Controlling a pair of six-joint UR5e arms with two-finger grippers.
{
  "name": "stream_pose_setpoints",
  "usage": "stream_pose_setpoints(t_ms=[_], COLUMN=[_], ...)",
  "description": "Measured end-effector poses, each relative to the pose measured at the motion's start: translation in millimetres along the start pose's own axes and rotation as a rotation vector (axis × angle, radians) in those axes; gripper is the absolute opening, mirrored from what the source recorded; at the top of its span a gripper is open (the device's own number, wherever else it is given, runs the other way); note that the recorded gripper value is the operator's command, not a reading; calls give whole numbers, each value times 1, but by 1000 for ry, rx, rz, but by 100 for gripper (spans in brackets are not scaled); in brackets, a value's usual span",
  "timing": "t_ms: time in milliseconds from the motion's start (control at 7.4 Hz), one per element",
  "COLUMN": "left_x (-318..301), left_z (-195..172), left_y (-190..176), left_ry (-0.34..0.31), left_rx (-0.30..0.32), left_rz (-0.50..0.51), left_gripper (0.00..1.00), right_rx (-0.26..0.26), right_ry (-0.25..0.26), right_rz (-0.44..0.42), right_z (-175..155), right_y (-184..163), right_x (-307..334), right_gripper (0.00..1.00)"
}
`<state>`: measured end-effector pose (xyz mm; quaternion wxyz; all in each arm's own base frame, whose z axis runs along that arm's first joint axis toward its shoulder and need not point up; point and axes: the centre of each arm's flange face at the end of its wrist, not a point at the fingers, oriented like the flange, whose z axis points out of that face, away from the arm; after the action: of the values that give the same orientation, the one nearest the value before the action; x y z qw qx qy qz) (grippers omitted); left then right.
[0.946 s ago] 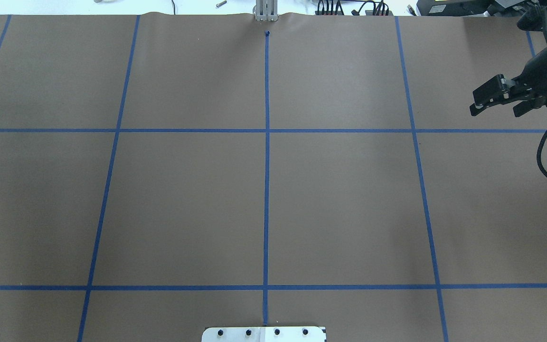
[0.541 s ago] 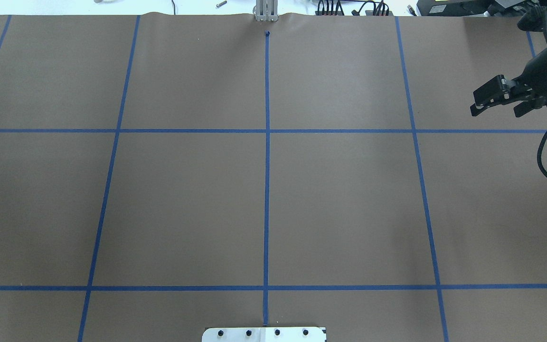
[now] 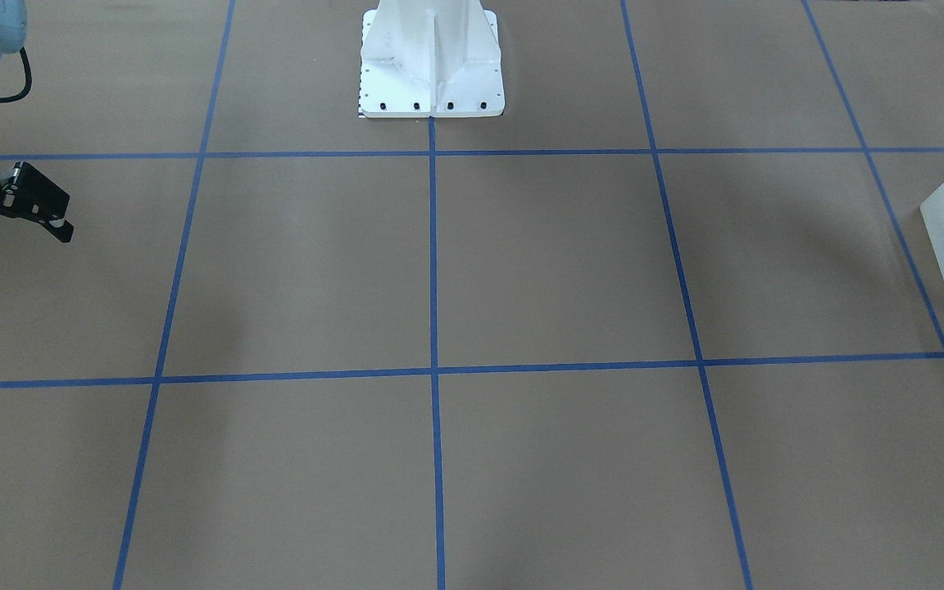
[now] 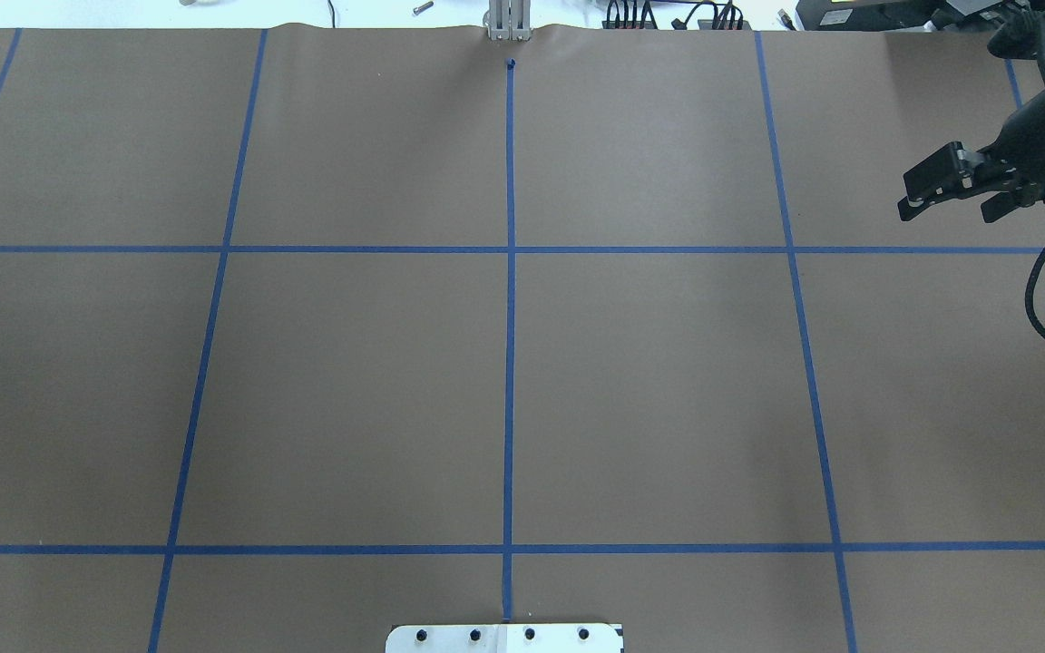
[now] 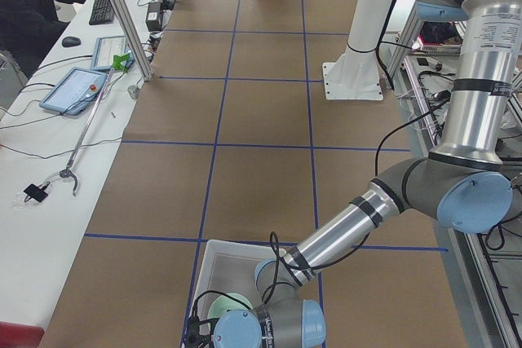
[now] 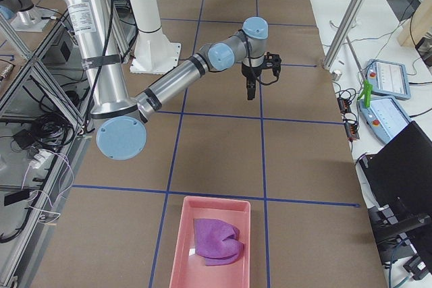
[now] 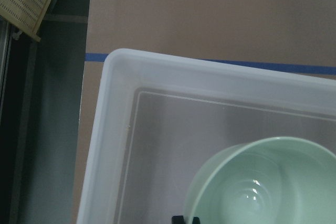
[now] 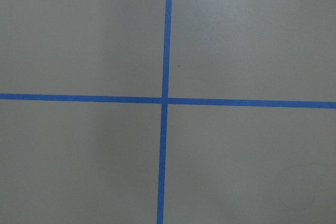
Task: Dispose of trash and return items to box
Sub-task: 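Lower the green bowl into the clear bin and release it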
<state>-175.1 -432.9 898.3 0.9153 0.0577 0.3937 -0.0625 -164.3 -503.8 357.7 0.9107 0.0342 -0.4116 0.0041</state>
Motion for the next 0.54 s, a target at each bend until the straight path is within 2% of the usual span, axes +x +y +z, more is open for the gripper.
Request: stream_pose_setpoints(t_ms=[541], left_x=[1], left_z=[9], left_y=[6], left_ry=[0], left_rx=[36], left_rz=[-63], left_gripper=[0], right_rx=[-5], right_ry=[5], right_rz=[5], right_z=[3], right_y=[0], right_x=[3], right_gripper=[100])
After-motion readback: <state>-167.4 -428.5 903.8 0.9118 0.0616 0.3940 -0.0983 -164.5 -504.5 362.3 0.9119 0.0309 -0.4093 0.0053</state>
